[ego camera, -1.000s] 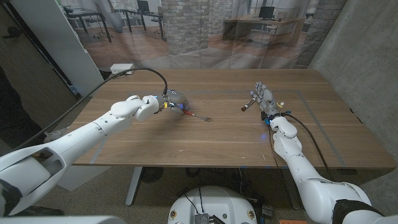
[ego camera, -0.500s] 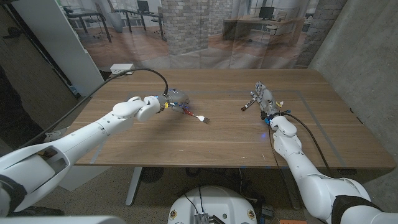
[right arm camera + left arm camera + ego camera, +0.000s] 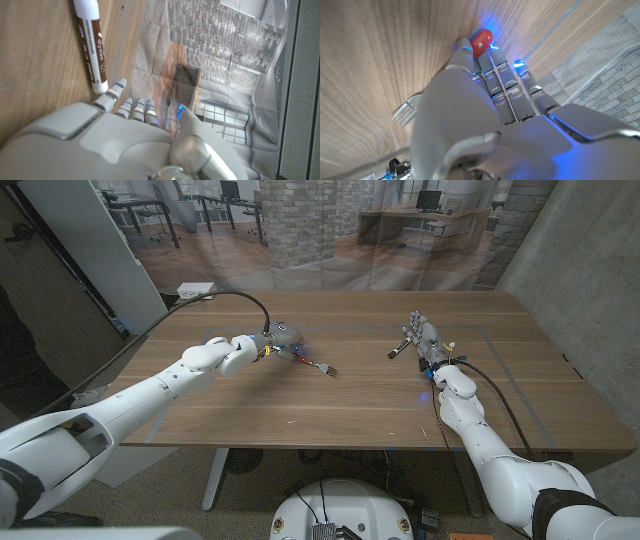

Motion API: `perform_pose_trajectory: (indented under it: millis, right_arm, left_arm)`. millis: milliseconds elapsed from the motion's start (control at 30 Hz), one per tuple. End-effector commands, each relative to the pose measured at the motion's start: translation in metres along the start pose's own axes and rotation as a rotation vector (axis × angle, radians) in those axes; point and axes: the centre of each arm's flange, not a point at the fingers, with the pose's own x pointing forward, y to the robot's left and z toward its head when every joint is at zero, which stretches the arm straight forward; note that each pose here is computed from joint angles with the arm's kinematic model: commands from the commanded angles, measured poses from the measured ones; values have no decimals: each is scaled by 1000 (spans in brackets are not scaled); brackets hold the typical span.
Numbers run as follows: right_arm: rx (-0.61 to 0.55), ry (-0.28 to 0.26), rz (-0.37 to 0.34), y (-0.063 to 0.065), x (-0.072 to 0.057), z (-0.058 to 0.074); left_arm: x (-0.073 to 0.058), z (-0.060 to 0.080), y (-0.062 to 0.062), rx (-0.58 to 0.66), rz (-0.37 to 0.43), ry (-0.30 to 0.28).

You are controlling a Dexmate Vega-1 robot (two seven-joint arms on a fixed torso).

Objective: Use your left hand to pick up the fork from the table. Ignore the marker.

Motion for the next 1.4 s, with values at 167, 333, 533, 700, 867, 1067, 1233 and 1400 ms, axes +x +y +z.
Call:
perform_pose_trajectory:
  millis: [167, 333, 533, 700, 867, 1067, 1233, 1400]
  right_arm:
    - [-10, -7, 6, 3, 1, 3]
    - [-10, -9, 7, 4, 0, 4]
    - [-10, -11, 9, 4, 1, 5]
    - [-13, -13, 11, 5, 1, 6]
    - [-13, -16, 12, 6, 1, 7]
    - [-15, -20, 15, 6, 2, 8]
    - [-17, -24, 17, 7, 2, 10]
    - [-20, -26, 19, 8, 2, 12]
  left_arm:
    - [-6, -3, 11, -40, 72, 13]
    - [-9, -6, 15, -59, 99, 29]
    - [-12, -10, 20, -60, 127, 43]
    - [-13, -12, 23, -61, 144, 53]
    - [-15, -13, 25, -66, 155, 63]
    - [-17, -15, 29, -68, 171, 75]
    - [-18, -17, 33, -70, 187, 85]
    - [-19, -18, 36, -72, 200, 90]
